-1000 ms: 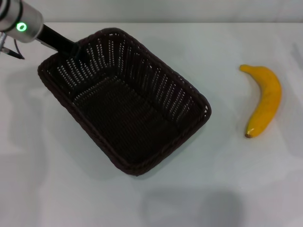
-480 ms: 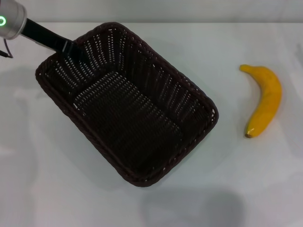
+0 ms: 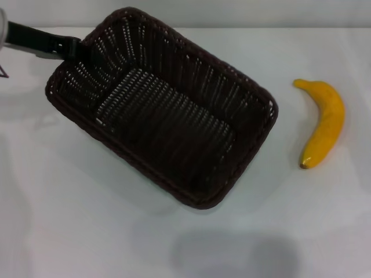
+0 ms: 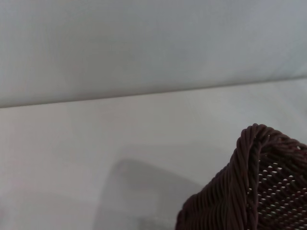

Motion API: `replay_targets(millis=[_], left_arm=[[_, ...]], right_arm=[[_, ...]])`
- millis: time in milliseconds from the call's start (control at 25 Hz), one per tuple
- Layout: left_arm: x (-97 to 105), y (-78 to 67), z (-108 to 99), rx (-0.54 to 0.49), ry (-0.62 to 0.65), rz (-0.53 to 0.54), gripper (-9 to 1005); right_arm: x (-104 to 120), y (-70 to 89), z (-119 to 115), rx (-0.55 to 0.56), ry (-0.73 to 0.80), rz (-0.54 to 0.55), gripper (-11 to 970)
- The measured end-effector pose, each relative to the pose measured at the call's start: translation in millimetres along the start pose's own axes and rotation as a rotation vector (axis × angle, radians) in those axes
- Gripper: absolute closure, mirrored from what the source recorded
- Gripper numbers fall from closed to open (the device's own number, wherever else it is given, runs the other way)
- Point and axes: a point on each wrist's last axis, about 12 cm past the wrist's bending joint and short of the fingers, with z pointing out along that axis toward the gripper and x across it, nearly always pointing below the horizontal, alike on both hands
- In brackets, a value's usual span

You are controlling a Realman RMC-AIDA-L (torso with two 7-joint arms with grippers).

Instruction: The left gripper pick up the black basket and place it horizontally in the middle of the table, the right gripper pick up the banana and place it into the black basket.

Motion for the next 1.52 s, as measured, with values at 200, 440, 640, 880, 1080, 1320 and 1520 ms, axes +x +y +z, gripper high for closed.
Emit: replay_targets(millis=[200, 440, 640, 880, 1080, 1320, 1520], left_arm=[[17.8, 9.3, -11.9, 0.078, -0.081, -0.096, 808], [50.5, 27.6, -27.7, 0.15, -0.228, -0.273, 795], [83.7, 48.5, -29.0, 0.086, -0.302, -0.463, 785], [108.3, 49.5, -6.1, 0.046, -0.327, -0.556, 773], [104.3, 40.3, 11.1, 0.052, -0.307, -0.545, 762], [94.5, 32.0, 30.2, 0.042, -0.3, -0.544, 750], [88.5, 24.3, 45.3, 0.056, -0.283, -0.553, 740]], right_arm=[[-1.3, -7.7, -2.4, 0.031, -0.007, 0.002, 86], [-1.7, -13.8, -5.5, 0.046, -0.006, -0.007, 86], [-3.3, -17.7, -4.4, 0.054, -0.002, -0.019, 86], [-5.3, -22.1, -4.1, 0.064, -0.002, -0.033, 86], [-5.8, -21.5, -3.1, 0.059, -0.003, -0.055, 86], [-5.5, -21.1, -3.4, 0.05, 0.001, -0.069, 87], [-4.7, -22.4, -5.2, 0.053, 0.005, -0.071, 87]])
